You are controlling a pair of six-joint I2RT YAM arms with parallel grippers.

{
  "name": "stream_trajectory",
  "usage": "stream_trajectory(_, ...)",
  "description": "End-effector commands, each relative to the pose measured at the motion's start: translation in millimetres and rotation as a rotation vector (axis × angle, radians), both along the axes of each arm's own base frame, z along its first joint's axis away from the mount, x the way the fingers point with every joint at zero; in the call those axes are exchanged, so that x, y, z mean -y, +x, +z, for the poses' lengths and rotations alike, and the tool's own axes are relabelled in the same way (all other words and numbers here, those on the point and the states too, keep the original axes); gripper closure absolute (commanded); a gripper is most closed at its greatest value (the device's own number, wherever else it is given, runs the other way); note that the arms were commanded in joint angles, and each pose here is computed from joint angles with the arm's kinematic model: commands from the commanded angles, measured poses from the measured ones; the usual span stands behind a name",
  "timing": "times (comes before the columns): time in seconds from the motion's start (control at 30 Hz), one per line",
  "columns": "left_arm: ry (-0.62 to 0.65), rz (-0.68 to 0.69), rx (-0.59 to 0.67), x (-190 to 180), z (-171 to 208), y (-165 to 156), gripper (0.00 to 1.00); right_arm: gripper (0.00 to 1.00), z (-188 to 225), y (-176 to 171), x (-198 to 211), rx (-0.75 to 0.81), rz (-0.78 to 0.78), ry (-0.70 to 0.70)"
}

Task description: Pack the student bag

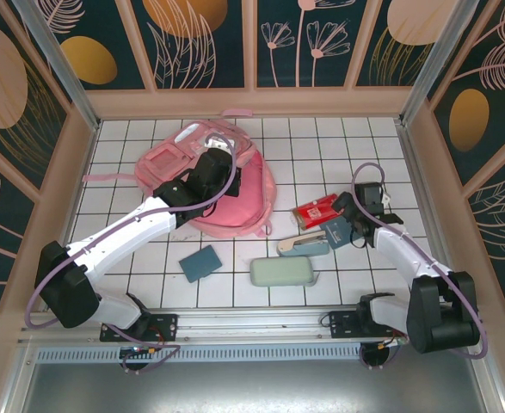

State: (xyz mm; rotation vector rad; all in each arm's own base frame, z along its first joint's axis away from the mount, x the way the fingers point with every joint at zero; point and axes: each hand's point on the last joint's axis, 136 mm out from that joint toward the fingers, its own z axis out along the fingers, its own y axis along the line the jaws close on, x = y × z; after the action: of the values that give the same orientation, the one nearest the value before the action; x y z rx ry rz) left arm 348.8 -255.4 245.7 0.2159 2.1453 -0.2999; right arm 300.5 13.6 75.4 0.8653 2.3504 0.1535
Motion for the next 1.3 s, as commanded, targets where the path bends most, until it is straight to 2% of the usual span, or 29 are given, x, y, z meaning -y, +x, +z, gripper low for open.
stream_trajectory(0.0, -0.059, -0.008, 0.072, 2, 27, 1, 1.0, 0.01, -12, -29, 18, -0.112, -0.104, -0.051)
stream_trajectory(0.23, -0.064, -0.007, 0.077, 1, 29, 0, 1.0, 0.01, -39, -27, -10, -0.156, -0.063, 0.096)
stream_trajectory(0.4, -0.062, -0.007, 0.077, 0, 28, 0, 1.0, 0.01, -43, -11, -24, -0.159, -0.025, 0.099)
stream_trajectory(0.8, -0.058, -0.009, 0.074, 1, 26, 1, 1.0, 0.01, -46, 15, -37, -0.197, 0.077, -0.044)
stream_trajectory(1.03, -0.058, -0.011, 0.072, 2, 25, 1, 1.0, 0.01, -22, 43, -46, -0.12, 0.128, -0.055)
stream_trajectory(1.27, -0.058, -0.012, 0.071, 2, 25, 1, 1.0, 0.01, -38, 53, -48, -0.204, 0.166, -0.11)
